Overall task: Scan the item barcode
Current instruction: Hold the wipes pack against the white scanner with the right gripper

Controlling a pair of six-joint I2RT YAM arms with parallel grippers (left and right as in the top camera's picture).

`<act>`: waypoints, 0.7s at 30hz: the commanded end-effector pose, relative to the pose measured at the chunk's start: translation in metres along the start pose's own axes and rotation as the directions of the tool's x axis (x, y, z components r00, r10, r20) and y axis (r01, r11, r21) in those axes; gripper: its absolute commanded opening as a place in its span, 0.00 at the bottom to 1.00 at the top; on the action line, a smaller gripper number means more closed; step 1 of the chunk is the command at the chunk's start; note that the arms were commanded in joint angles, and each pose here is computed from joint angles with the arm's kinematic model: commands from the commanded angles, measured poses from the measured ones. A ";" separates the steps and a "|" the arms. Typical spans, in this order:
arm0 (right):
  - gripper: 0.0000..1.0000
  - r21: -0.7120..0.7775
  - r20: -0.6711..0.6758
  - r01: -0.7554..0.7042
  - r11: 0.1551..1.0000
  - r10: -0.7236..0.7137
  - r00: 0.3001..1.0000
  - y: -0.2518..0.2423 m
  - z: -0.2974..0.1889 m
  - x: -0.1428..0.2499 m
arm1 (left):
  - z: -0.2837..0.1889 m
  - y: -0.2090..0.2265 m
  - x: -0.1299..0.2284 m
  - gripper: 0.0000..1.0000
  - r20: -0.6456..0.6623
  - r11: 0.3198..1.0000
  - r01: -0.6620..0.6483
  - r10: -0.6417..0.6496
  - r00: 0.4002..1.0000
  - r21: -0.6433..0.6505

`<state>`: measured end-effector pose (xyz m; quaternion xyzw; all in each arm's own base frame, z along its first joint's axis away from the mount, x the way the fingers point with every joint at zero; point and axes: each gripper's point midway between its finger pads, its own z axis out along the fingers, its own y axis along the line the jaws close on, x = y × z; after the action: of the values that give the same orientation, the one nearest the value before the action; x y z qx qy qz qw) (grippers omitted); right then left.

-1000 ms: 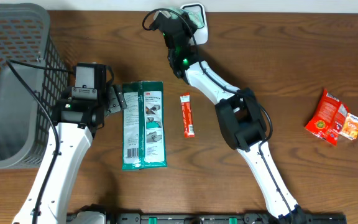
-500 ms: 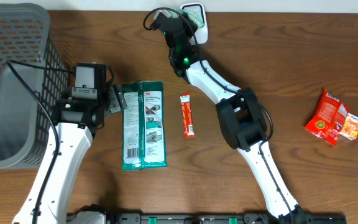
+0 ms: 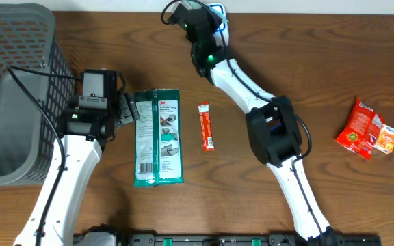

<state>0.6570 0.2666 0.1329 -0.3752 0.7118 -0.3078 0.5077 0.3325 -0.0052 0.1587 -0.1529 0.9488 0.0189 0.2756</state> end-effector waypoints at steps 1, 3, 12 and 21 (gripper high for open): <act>0.01 0.008 0.027 -0.060 0.998 0.060 0.998 -0.026 -0.003 -0.006 | -0.003 0.002 -0.007 0.86 0.019 1.000 0.006 -0.006 1.000 -0.016; 0.01 0.009 0.028 -0.076 0.997 0.076 0.997 -0.027 -0.003 -0.006 | -0.003 0.002 -0.007 0.86 0.019 1.000 0.006 -0.006 1.000 -0.015; 0.01 0.060 0.055 -0.109 0.992 0.106 0.993 -0.041 -0.006 -0.015 | -0.003 0.002 -0.007 0.86 0.019 1.000 0.006 -0.006 1.000 -0.015; 0.01 0.096 0.083 -0.278 0.956 0.271 0.959 -0.102 -0.043 -0.039 | -0.003 0.002 -0.007 0.86 0.019 1.000 0.006 -0.006 1.000 -0.015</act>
<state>0.6603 0.2552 0.1491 -0.3351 0.7258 -0.2903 0.5259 0.3326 -0.0052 0.1587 -0.1529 0.9488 0.0188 0.2758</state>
